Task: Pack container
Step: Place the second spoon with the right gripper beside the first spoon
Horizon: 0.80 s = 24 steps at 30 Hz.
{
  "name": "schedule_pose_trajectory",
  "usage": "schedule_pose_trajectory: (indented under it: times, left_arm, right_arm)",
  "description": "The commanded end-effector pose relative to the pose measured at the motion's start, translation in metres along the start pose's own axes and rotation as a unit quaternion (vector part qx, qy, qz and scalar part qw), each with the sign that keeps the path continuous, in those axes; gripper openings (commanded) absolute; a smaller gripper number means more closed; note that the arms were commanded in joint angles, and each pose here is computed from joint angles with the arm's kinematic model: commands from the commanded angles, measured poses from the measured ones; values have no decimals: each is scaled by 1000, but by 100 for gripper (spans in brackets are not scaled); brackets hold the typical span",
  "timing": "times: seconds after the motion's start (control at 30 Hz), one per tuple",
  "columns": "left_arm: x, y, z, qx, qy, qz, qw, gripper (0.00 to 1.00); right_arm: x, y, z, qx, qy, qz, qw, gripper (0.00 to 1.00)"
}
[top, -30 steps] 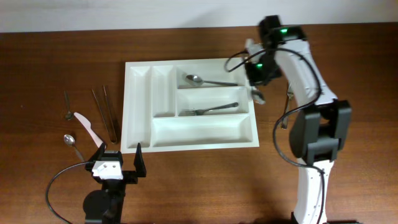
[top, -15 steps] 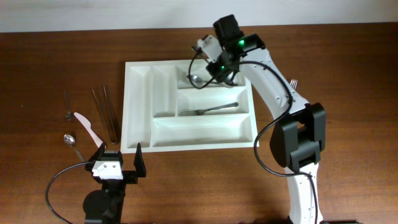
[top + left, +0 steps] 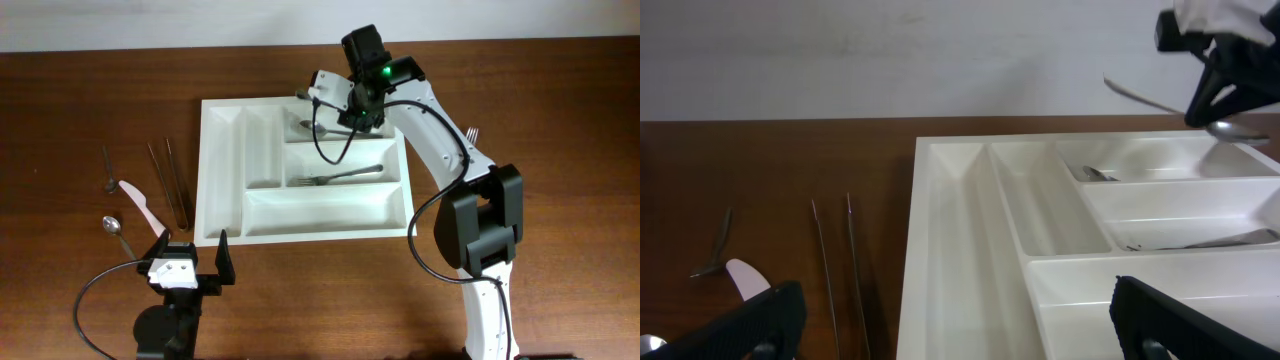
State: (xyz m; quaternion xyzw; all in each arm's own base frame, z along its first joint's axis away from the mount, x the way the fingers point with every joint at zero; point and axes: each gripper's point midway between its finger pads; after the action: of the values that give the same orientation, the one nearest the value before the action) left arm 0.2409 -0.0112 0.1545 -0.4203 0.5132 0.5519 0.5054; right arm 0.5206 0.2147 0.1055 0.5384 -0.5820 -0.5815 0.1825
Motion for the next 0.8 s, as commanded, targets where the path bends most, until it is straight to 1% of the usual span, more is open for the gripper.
schedule_pose_trajectory:
  times: [0.0,0.13,0.23,0.27,0.3,0.33,0.37,0.43,0.53,0.6,0.63,0.67,0.77]
  left_arm:
    - [1,0,-2,5,-8,-3,1000,99]
    - [1,0,-2,5,-8,-3,1000,99]
    - [1,0,-2,4,-8,-3,1000,99]
    - [1,0,-2,4,-8,-3,1000,99]
    - [1,0,-2,4,-8,-3,1000,99]
    - [1,0,-2,5,-8,-3,1000,99]
    - [1,0,-2,5,-8,-3,1000,99]
    - [1,0,-2,4,-8,-3,1000,99]
    - [1,0,-2,5,-8,-3,1000,99]
    - [1,0,-2,5,-8,-3,1000,99]
    - [1,0,-2,4,-8,-3,1000,99]
    - [1,0,-2,5,-8,-3,1000,99]
    - [1,0,-2,4,-8,-3,1000,99]
  right_arm:
    - [18,-18,8,-19,34,18,999,4]
    - [30,-29,12,-27,29,28,999,4]
    - [30,-33,17,-36,28,22,999,4]
    - [30,-33,16,-35,28,21,999,11]
    - [29,-33,15,-33,28,19,999,29]
    - [27,-33,14,-29,20,16,999,54]
    - [26,-33,12,-26,10,13,1000,82]
    - [20,-33,7,-16,-34,3,999,98]
    - [13,-29,-1,1,-88,-8,996,99]
    - [8,-20,-11,19,-143,-13,989,99]
    - [7,-14,-21,35,-190,-15,981,99]
    - [6,-1,-35,53,-269,-20,961,99]
    - [11,26,-52,51,-359,-17,932,99]
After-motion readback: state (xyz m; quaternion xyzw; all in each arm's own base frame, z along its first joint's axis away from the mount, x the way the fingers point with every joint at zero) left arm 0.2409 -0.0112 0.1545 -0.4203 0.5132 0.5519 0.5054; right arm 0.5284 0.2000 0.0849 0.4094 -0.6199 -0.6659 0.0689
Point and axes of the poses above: each gripper's point midway between its finger pads, its own y axis back along the fingers, its own z axis along the line the jaws close on, x = y × z, and after that the axes turned 8 degrees about -y, right-handed
